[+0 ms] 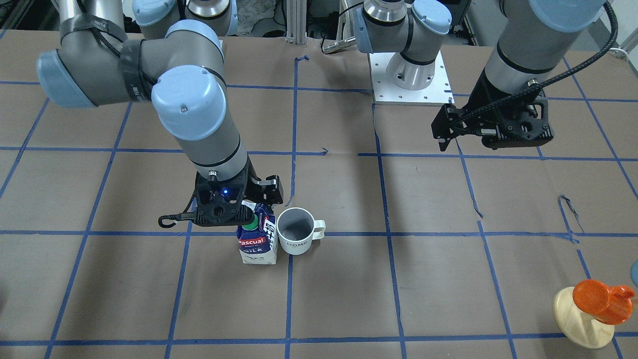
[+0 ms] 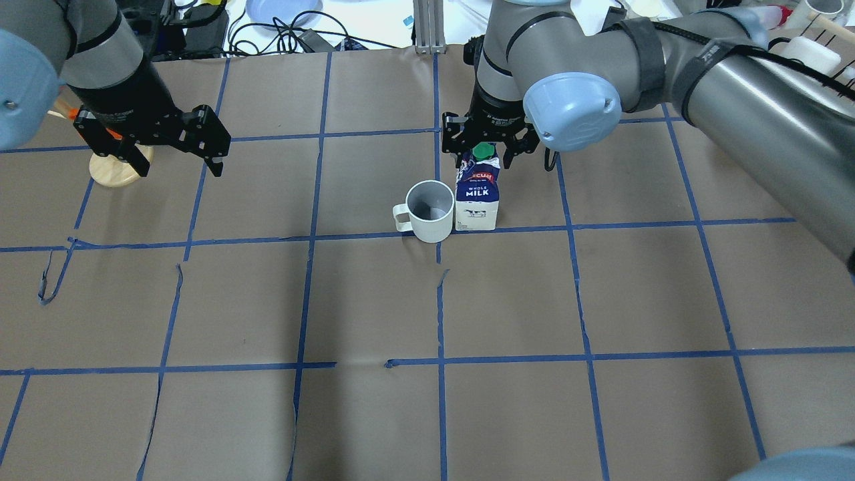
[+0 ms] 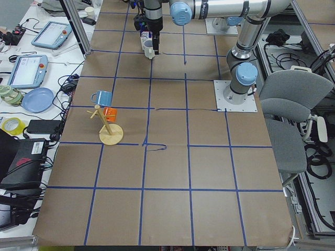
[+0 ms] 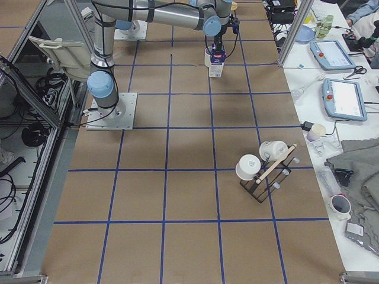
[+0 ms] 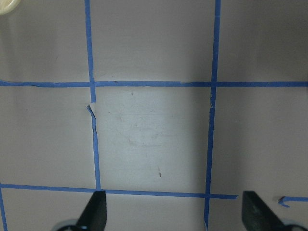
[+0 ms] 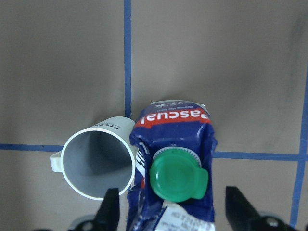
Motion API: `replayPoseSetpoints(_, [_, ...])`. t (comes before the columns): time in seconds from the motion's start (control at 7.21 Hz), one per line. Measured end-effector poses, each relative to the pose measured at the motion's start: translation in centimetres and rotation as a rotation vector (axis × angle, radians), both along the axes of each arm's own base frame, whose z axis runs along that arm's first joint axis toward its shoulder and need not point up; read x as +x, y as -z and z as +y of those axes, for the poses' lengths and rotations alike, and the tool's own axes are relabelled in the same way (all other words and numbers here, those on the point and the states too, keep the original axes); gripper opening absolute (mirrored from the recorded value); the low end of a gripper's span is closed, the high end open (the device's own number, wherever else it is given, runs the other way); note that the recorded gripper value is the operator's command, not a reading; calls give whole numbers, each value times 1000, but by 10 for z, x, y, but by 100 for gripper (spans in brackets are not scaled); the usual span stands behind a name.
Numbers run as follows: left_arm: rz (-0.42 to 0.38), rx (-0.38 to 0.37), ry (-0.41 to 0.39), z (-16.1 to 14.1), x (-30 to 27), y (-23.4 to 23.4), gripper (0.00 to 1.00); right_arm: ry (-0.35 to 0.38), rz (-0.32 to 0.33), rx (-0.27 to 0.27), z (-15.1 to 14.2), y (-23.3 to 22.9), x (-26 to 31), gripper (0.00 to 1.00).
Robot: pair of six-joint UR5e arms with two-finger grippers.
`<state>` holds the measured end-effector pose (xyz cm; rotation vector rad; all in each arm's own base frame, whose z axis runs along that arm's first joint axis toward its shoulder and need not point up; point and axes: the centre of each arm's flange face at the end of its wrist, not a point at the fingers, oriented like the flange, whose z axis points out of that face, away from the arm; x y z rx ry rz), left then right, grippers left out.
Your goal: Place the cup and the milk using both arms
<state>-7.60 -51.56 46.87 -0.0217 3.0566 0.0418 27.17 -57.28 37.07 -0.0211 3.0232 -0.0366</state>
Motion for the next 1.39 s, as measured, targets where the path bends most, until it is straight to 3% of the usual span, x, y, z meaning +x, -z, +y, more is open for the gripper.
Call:
replayPoseSetpoints(0.42, [-10,-57,11,-5,1,-6,100,12,65,-61,61,-98,-29,100])
replayPoseSetpoints(0.69, [10,-70,11,-4,-6,-11,100,-23,76,-104,89,-137,-38,100])
replayPoseSetpoints(1.11, [66,-88,20,7,-17,-23,100,5,137,-80,75,-153,-100,100])
replayPoseSetpoints(1.39, [92,-93,22,8,-20,-24,100,-9,136,-51,71,-155,-124,100])
